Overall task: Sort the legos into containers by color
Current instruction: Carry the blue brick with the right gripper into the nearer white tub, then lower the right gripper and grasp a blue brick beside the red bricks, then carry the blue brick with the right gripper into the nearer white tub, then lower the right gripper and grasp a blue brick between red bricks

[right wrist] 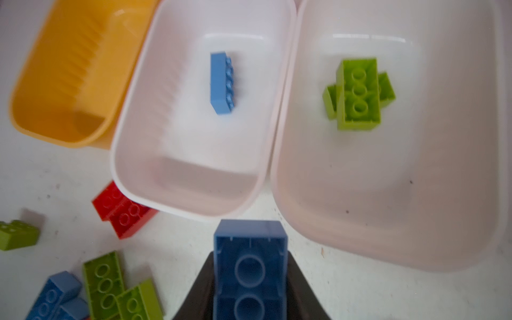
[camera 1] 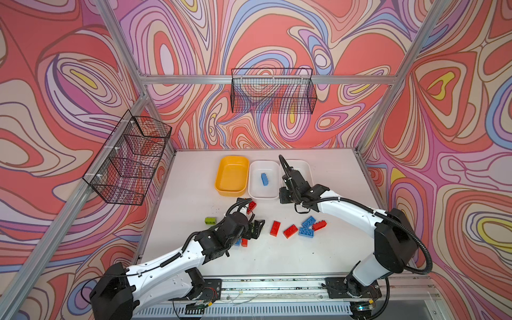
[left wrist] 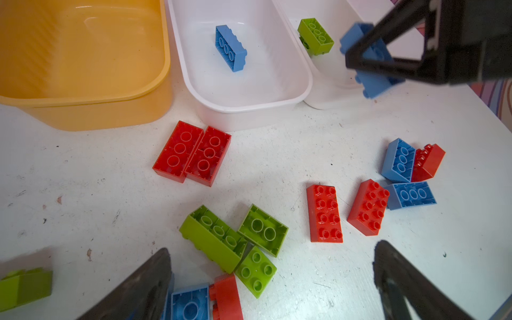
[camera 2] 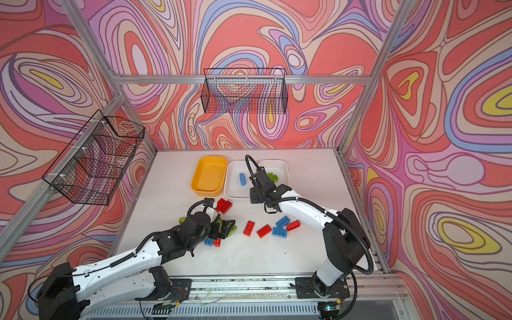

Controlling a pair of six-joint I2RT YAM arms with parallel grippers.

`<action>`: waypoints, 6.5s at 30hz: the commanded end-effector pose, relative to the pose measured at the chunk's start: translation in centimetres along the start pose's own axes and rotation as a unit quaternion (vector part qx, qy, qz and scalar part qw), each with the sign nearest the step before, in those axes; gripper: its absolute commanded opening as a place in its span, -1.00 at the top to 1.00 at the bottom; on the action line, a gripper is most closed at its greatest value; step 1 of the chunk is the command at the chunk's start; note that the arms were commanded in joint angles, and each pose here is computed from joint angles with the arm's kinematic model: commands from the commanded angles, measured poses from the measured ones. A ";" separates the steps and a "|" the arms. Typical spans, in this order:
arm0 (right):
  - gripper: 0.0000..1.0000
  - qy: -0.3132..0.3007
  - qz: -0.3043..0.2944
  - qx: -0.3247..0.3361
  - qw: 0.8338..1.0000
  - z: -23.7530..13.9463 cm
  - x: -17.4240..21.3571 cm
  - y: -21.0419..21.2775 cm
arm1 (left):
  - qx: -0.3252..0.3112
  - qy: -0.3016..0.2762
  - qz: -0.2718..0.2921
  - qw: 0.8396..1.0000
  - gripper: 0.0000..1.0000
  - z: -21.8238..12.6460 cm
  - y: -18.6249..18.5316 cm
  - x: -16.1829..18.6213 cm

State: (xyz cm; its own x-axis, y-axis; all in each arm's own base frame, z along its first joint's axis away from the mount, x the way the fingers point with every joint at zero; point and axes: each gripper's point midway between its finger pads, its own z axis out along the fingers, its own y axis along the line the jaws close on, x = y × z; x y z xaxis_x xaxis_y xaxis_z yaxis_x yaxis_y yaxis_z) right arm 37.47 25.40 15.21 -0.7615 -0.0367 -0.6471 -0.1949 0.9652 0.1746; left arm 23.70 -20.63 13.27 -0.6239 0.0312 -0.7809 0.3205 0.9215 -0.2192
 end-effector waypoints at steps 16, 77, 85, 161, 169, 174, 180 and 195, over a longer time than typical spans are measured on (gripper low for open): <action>0.43 0.053 -0.080 -0.023 0.995 15.6 -3.7 6.4 | -0.059 -0.020 -0.022 0.998 -1.00 -1.5 3.1 -0.1; -0.76 0.107 0.107 0.067 0.986 -0.2 15.9 -11.6 | 0.113 -0.039 -0.033 0.992 -1.00 -2.4 -3.1 2.6; -0.75 0.127 0.109 0.065 0.984 -0.4 16.7 -11.2 | 0.107 -0.048 -0.017 0.993 -1.00 -2.7 -2.5 2.7; -0.80 -0.008 -0.039 -0.069 0.997 7.5 -7.5 5.6 | -0.020 -0.075 0.002 0.997 -1.00 -3.6 1.8 -1.2; -0.77 0.018 -0.023 -0.009 1.000 1.4 0.6 -0.3 | 0.056 -0.045 -0.008 0.997 -1.00 -3.4 -0.6 0.3; -0.76 0.043 -0.011 0.016 0.999 -1.0 6.5 -4.0 | 0.067 -0.022 0.000 0.998 -1.00 -2.6 -1.9 0.9; -0.75 0.062 -0.005 0.019 0.998 -2.3 11.1 -6.2 | 0.104 -0.006 -0.003 0.995 -1.00 -1.9 -4.6 1.4; -0.72 0.120 0.018 -0.003 0.993 -1.4 17.9 -7.4 | 0.092 0.002 -0.013 0.996 -1.00 -2.6 -4.4 2.6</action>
State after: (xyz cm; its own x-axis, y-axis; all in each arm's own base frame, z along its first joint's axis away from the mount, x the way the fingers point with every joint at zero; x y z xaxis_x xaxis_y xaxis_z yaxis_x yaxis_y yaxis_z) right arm 24.77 16.86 3.35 -0.8901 -0.0983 -0.4450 -0.1836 0.9711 0.1527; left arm 18.73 -24.07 13.17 -0.6369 0.0340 -0.7702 0.4556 0.8225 -0.3404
